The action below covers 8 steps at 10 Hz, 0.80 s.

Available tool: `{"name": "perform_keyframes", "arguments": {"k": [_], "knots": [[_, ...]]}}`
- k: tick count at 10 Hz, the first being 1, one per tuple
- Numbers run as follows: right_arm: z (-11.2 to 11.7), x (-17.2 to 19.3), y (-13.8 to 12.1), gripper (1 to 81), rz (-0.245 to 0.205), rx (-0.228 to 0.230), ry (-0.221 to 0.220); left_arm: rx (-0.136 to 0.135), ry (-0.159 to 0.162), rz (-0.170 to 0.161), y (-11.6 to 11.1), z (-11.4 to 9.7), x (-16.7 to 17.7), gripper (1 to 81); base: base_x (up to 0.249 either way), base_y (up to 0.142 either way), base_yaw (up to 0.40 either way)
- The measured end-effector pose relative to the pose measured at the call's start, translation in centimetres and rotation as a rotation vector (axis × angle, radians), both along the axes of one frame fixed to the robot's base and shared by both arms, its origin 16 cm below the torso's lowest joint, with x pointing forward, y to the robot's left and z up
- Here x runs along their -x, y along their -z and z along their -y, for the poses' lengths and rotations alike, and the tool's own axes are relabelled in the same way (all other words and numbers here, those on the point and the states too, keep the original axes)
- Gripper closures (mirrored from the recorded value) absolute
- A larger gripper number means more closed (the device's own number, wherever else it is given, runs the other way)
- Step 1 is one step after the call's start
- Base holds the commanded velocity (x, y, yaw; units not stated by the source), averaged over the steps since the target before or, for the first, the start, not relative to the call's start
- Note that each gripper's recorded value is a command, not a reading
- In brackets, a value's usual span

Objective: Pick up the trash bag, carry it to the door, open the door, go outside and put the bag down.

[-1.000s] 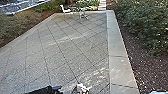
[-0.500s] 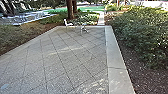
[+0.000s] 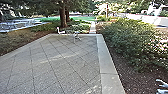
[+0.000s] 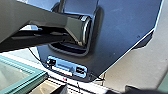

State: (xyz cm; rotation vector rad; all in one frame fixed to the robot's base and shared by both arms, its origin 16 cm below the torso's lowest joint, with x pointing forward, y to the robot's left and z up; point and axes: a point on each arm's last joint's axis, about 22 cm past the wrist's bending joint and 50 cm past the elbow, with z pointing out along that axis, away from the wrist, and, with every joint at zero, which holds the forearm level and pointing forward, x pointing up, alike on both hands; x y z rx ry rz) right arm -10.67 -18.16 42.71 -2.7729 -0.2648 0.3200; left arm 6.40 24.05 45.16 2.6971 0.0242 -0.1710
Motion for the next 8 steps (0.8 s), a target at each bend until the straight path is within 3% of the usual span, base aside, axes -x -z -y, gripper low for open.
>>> {"name": "perform_keyframes", "arguments": {"k": [1, 2, 4, 6, 8], "knots": [[-0.6, 0.4, -0.1, 1.0, 0.001, -0.008, 0.020, 0.009, 0.047, 0.012, 0.4, 1.6, 1.5, 1.0, 0.000, 0.000, 0.000], [-0.6, 0.8, -0.2, 1.0, -0.001, -0.008, 0.025, 0.021, 0.071, 0.004, 0.8, 3.2, 4.1, 1.0, 0.000, 0.000, 0.000], [-0.7, 0.3, -0.1, 1.0, 0.008, -0.008, 0.028, 0.017, 0.084, -0.011, 1.3, 5.0, 8.7, 1.0, 0.000, 0.000, 0.000], [-1.1, -0.3, 0.0, 1.0, 0.038, -0.009, 0.038, 0.001, 0.087, 0.005, 1.7, 6.1, 10.8, 1.0, 0.000, 0.000, 0.000], [-1.5, -1.2, 0.2, 1.0, 0.080, -0.009, 0.052, -0.045, 0.057, 0.059, 2.3, 6.4, 11.4, 1.0, 0.000, 0.000, 0.000]]}}
